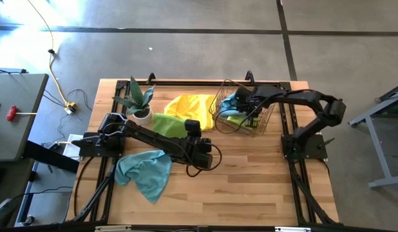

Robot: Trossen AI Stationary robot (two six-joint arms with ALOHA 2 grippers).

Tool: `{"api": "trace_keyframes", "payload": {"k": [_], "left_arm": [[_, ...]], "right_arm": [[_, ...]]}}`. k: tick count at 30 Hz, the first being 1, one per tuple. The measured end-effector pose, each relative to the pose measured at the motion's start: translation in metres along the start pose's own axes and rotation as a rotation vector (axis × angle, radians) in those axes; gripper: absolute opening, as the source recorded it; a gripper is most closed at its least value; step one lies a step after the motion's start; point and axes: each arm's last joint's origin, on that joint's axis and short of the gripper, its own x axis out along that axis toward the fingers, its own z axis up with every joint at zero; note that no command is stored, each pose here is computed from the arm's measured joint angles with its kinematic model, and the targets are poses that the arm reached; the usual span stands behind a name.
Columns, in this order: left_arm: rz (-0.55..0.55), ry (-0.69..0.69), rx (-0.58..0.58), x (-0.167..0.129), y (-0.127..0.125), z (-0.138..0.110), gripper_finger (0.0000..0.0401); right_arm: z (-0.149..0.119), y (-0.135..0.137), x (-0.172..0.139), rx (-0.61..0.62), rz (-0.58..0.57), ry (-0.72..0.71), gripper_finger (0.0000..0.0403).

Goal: Fold microfiber towels
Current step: Put the right blue microfiber towel into the wire basket

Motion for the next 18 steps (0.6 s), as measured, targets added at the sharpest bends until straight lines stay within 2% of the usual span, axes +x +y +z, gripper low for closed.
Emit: {"api": "trace_keyframes", "payload": {"k": [7,13,18], "left_arm": [[-0.001,-0.003,0.000,-0.001,-0.001,0.000,0.0051],[-0.004,-0.009,-0.009,-0.004,-0.003,0.000,0.0051],[-0.028,-0.013,-0.006,-0.007,-0.005,0.000,0.0051]], "right_arm": [[0.005,0.023,-0.020,0.114,0.188,0.025,0.0002],[0.009,0.038,-0.022,0.079,0.212,0.008,0.0017],[0.010,0.043,-0.023,0.055,0.191,0.009,0.0061]]}}
